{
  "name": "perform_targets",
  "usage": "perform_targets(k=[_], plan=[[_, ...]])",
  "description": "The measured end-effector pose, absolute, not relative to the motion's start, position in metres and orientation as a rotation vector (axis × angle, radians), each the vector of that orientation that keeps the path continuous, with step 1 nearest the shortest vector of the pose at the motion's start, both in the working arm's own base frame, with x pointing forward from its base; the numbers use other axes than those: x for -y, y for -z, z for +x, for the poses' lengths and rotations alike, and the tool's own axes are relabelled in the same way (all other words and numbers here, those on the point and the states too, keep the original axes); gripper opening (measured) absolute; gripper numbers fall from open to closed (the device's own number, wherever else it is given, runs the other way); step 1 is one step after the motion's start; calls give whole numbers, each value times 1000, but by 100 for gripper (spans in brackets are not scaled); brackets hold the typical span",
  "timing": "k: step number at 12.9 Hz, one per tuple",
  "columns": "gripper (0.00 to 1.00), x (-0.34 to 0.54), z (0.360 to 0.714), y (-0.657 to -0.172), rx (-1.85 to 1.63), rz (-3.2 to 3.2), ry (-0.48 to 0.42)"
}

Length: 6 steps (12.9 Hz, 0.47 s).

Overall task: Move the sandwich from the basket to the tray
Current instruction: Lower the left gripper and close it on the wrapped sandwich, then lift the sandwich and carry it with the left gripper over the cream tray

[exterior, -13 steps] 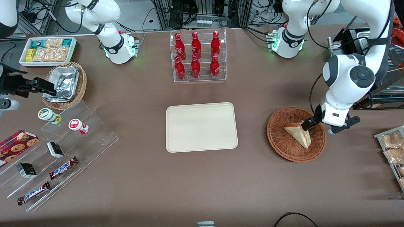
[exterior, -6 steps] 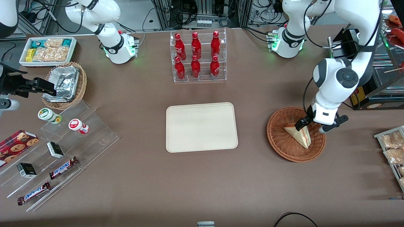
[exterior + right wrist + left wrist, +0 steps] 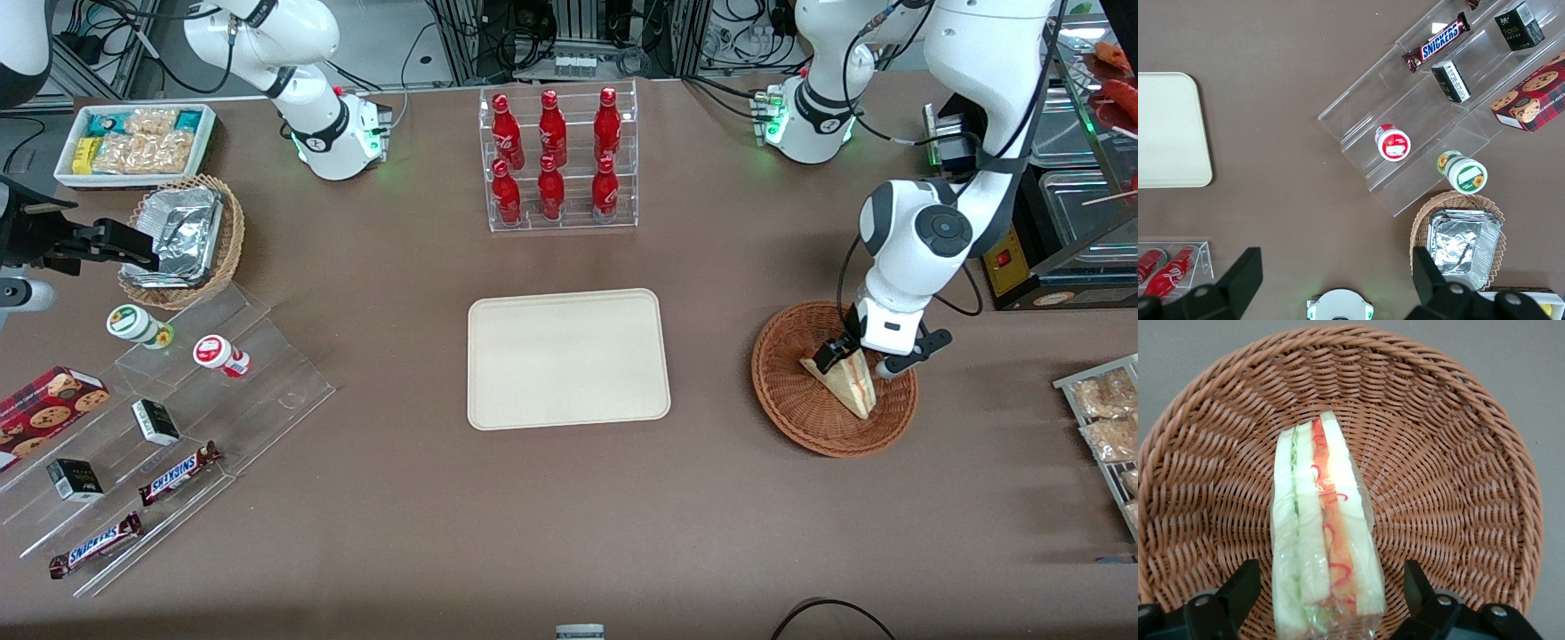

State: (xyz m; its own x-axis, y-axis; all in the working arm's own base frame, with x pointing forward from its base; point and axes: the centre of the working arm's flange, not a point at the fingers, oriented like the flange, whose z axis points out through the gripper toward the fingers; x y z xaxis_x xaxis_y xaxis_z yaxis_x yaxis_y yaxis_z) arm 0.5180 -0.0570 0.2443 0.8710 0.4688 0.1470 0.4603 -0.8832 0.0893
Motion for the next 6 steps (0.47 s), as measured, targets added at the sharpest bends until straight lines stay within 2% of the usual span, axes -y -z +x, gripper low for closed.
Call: perform_targets(k=[3,5,6], plan=[[58,57,520,-246,-743,2985,-265],[42,57,523,-250,-743,2980,-280],[37,57,525,-254,-741,2979,-288]])
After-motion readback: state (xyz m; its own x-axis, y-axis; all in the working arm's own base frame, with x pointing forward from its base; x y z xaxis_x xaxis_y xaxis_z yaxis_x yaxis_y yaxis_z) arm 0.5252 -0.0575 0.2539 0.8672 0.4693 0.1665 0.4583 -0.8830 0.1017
